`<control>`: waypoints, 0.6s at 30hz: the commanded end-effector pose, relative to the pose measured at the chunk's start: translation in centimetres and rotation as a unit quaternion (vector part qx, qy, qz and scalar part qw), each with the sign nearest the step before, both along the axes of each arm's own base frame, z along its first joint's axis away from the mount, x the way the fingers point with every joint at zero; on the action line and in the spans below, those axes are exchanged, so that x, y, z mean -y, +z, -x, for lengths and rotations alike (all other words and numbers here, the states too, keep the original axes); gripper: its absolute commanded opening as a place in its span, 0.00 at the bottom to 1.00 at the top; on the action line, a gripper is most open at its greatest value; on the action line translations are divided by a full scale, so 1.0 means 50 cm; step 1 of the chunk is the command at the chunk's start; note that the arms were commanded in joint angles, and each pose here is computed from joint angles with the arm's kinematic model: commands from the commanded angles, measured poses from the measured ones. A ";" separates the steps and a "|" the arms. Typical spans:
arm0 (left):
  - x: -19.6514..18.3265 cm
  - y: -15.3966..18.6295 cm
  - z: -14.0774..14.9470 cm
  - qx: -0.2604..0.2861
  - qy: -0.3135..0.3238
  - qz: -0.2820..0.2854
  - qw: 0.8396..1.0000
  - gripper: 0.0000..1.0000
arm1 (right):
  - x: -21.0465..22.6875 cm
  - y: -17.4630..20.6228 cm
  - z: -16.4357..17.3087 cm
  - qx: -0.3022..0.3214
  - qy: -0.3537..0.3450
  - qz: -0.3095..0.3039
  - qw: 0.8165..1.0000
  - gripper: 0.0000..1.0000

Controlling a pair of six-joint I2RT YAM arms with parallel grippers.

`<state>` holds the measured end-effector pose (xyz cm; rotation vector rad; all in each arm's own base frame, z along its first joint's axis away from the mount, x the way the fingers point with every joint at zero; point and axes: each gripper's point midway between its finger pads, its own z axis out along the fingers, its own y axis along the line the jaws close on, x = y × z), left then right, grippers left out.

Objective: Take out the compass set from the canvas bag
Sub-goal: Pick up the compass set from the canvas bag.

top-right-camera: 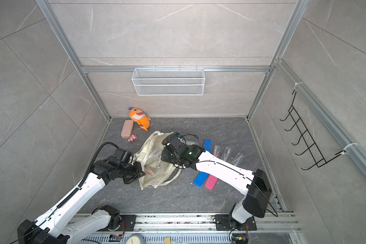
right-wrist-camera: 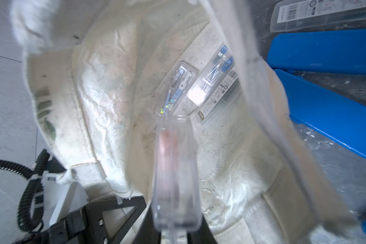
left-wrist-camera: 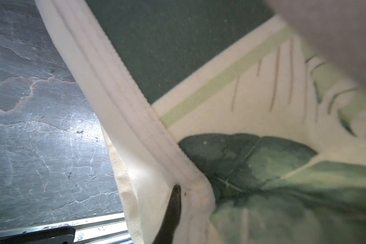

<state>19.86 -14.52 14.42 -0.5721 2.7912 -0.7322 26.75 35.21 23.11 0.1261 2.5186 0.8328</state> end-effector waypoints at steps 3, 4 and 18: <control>-0.006 0.014 -0.015 0.007 0.017 -0.009 1.000 0.00 | 0.044 0.062 0.019 0.025 0.019 -0.028 0.999 0.09; -0.006 0.015 -0.015 0.008 0.017 -0.010 1.000 0.00 | 0.061 0.065 0.021 0.026 0.017 -0.026 0.999 0.09; -0.034 0.025 -0.023 0.015 0.037 -0.041 0.998 0.00 | 0.261 -0.017 0.077 -0.019 0.004 0.007 1.000 0.10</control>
